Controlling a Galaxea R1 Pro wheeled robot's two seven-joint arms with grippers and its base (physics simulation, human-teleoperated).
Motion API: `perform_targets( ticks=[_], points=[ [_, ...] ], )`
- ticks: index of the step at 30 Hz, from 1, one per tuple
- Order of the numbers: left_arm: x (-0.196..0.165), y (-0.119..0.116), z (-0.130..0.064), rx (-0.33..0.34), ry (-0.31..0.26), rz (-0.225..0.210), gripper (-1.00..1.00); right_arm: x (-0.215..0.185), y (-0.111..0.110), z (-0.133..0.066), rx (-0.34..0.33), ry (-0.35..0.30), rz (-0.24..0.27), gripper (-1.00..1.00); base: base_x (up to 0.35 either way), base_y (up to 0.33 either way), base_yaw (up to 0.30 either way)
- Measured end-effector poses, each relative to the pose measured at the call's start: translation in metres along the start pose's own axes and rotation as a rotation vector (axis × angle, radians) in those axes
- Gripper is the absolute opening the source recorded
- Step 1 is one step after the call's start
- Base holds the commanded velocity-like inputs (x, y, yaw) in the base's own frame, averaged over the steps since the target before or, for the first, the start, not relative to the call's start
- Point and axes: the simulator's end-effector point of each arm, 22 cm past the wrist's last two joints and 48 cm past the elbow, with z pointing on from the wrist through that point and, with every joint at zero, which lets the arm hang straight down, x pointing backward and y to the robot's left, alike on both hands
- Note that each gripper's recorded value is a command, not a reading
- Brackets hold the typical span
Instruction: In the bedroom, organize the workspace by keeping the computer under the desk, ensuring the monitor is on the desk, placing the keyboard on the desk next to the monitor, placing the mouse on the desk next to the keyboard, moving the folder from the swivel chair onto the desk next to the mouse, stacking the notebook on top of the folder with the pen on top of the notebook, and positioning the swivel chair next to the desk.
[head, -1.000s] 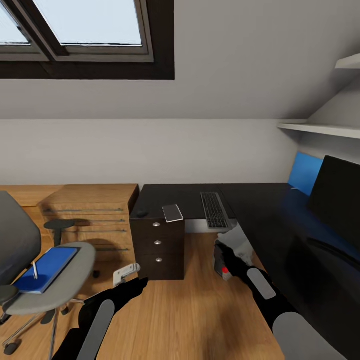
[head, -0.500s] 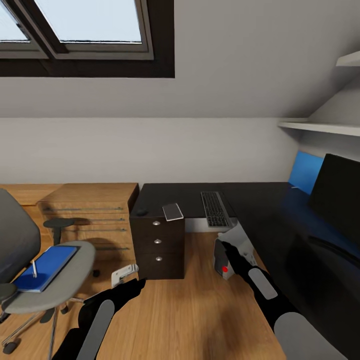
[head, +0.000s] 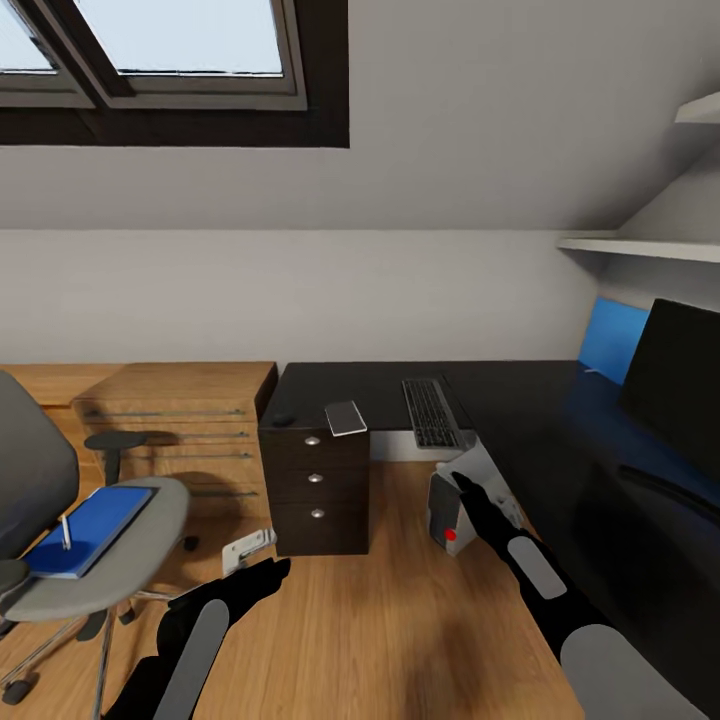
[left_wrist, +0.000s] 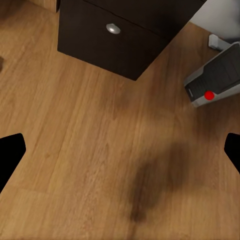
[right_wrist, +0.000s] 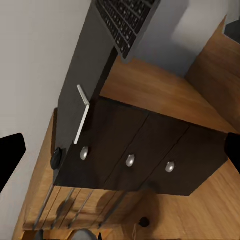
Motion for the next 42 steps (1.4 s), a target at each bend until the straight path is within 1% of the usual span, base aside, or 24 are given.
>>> perform_targets(
  ticks=[2,3,6,7,12,19,36,39,42],
  points=[
    [0.002,0.001,0.002,0.000,0.000,0.000,1.00,-0.007,-0.002,0.001,-0.005,-0.040,-0.007,1.00,0.000,0.000,0.000],
    [0.003,0.002,0.003,0.000,0.000,0.000,1.00,-0.014,-0.003,0.001,-0.007,-0.075,-0.011,1.00,0.000,0.000,0.000],
    [0.007,0.003,0.007,0.001,0.000,0.000,1.00,-0.024,-0.007,0.001,-0.008,-0.134,-0.019,1.00,0.000,0.000,0.000],
    [0.008,0.004,0.008,0.001,0.000,0.001,1.00,-0.030,-0.008,0.000,-0.008,-0.167,-0.023,1.00,0.000,0.000,0.000],
    [0.014,0.007,0.014,0.001,0.000,0.001,1.00,-0.029,-0.010,0.002,-0.013,-0.227,-0.022,1.00,0.000,0.000,0.000],
    [0.023,0.011,0.022,0.000,0.001,0.001,1.00,-0.011,-0.014,0.006,-0.020,-0.232,-0.004,1.00,0.000,0.000,0.000],
    [0.045,0.023,0.042,-0.003,-0.001,0.004,1.00,0.003,-0.045,0.013,-0.010,-0.226,0.010,1.00,0.000,0.000,0.000],
    [0.049,0.025,0.045,-0.003,-0.002,0.004,1.00,0.008,-0.050,0.014,-0.011,-0.214,0.026,1.00,0.000,0.000,0.000],
    [0.053,0.027,0.049,-0.003,-0.002,0.004,1.00,0.014,-0.057,0.016,-0.012,-0.194,0.068,1.00,0.000,0.000,0.000]
  ],
)
